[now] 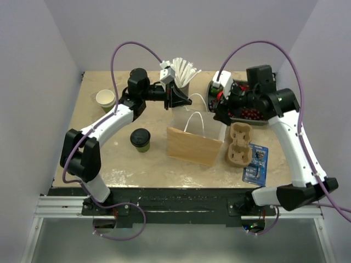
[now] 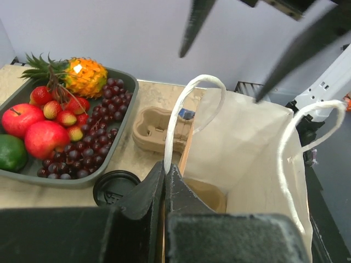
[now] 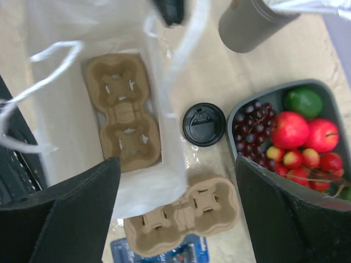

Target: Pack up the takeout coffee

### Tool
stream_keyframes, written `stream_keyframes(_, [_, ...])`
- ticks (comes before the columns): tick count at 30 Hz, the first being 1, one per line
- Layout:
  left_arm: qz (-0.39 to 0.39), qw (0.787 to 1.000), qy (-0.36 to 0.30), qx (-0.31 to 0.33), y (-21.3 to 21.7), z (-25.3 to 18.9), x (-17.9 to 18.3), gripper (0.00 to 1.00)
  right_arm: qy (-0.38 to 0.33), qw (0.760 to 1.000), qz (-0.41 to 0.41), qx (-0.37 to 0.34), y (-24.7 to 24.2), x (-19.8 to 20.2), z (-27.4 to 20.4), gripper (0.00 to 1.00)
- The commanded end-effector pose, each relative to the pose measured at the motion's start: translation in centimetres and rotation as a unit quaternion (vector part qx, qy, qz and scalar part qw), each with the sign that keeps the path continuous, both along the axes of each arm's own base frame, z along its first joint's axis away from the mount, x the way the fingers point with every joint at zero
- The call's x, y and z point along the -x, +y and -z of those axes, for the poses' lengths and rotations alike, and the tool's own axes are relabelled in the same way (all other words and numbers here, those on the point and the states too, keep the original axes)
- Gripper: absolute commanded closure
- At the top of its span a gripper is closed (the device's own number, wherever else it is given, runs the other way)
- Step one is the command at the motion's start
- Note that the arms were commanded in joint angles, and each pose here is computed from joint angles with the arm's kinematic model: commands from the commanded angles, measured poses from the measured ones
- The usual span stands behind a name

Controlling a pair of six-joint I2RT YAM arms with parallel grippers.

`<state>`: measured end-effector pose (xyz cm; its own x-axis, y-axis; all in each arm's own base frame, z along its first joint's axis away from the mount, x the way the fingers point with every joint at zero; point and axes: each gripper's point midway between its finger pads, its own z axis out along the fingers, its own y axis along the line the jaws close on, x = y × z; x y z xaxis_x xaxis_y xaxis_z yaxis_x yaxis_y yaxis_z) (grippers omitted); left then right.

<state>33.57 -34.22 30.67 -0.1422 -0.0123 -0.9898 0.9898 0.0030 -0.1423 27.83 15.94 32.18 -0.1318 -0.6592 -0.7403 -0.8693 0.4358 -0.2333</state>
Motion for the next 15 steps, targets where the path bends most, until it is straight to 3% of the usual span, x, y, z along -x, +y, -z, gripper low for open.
stream_keyframes(1, [-0.013, 0.999, -0.042, -0.003, 0.6, -2.2, 0.4, 1.0, 0.072, 0.989, 0.009, -0.129, 0.5, -1.0, -1.6, 0.18])
stream_keyframes(5, [-0.018, 0.999, -0.038, -0.007, 0.7, -2.2, 0.3, 1.0, 0.096, 0.984, -0.021, -0.146, 0.8, -0.5, -0.3, 0.23])
stream_keyframes(15, [-0.025, 0.999, -0.035, -0.013, 0.8, -2.3, 0.4, 1.0, 0.113, 0.977, -0.055, -0.174, 2.2, -1.2, 1.4, 0.2])
